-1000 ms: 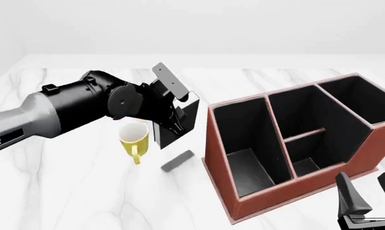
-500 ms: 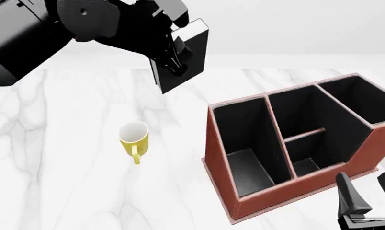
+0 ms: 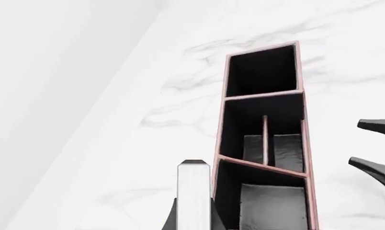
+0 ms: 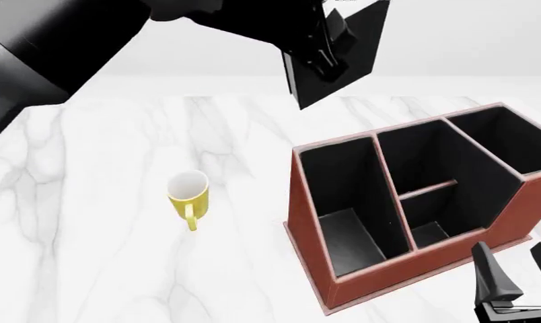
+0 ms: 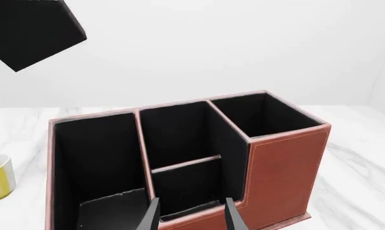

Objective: Pick up the book and place it in the back compartment of the caddy.

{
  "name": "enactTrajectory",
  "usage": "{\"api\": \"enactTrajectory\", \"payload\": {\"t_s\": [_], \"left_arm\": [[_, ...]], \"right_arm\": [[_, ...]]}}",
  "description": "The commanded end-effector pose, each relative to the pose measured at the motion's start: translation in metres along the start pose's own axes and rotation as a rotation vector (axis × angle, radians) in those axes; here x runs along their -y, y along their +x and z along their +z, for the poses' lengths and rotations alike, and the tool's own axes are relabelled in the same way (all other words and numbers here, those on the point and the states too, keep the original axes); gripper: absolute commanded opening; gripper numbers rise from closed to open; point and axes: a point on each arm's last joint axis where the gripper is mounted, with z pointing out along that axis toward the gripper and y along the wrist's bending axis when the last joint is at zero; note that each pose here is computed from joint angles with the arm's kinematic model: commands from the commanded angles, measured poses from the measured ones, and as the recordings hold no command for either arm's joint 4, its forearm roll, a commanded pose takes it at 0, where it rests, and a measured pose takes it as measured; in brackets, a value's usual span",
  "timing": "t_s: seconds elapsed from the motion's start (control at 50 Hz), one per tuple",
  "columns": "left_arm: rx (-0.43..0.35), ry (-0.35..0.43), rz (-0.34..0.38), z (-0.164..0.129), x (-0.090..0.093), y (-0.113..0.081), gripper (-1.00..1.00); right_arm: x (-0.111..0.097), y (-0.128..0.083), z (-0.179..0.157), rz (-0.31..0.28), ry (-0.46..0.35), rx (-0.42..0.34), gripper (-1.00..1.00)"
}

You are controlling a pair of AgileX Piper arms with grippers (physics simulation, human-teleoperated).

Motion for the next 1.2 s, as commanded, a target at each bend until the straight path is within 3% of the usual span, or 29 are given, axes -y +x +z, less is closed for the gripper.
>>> {"api": "enactTrajectory", "payload": {"t_s": [0.02,0.18,0.46,0.76,0.94,1.04,1.2], "left_arm": [[0.095,0.053,0.022,0.021,0.034,-0.022,-1.00],[0.109,0.081,0.027,0.060,0.056,-0.017,-1.00],[0.161,0.137,0.017,0.090,0.095,-0.025,-1.00],[0.159,0.154,0.016,0.102,0.109,-0.016,-1.00],[0.147,0.172,0.009,0.129,0.122,-0.016,-1.00],[0.136,0.168,-0.009,0.145,0.124,-0.009,-1.00],[0.120,0.188,-0.024,0.163,0.141,0.007,-1.00]], "right_arm": [[0.000,0.000,-0.001,-0.002,0.000,0.001,1.00],[0.000,0.000,0.001,-0.002,0.005,-0.002,1.00],[0.000,0.000,-0.001,-0.001,0.005,0.003,1.00],[0.000,0.000,-0.001,0.002,0.005,0.001,1.00],[0.000,0.000,0.000,0.004,0.006,-0.001,1.00],[0.000,0.000,0.001,0.005,0.006,-0.001,1.00],[0.000,0.000,0.001,0.007,0.005,-0.001,1.00]]}}
